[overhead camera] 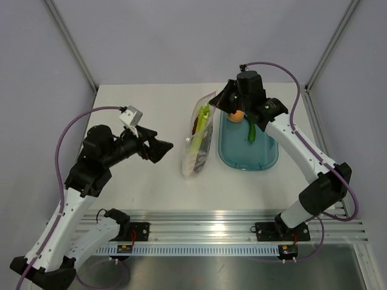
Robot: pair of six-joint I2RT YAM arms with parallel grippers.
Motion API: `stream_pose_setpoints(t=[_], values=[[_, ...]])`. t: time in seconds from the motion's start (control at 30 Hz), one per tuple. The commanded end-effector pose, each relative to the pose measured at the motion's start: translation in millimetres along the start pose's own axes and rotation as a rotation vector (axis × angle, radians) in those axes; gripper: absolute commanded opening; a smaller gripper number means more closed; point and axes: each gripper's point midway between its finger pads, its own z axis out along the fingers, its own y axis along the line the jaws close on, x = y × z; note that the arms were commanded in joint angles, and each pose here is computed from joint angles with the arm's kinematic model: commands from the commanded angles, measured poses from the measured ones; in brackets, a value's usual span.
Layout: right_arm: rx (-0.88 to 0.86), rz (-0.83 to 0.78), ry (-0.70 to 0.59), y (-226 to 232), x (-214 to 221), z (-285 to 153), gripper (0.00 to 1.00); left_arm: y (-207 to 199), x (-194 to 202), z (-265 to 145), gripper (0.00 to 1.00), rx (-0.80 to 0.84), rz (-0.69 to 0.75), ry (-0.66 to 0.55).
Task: Place the food in the zip-top bag and seal the zipper
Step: Zip the zipper food storage bag at the center of the board.
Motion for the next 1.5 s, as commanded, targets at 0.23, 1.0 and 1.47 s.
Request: stream_pose_setpoints(t=[0.23,1.0,1.47], values=[[-0.118,0.005,-0.044,31.5,-15.7,-8.8,0.0,-34.3,28.7,26.9,0.94,0.105,-0.013,-0.057],[-0.138,-0.036,-0.002,33.3,-7.7,-10.4,0.0,-39.1,10.8,63.5,0.45,-0.038,-0.037,-0.112],[-0.246,-0.101,0.099,29.6,35.0,-38.4,0.0,-38.6,-40.9,42.7,0.0,0.021,0.11,-0.239]])
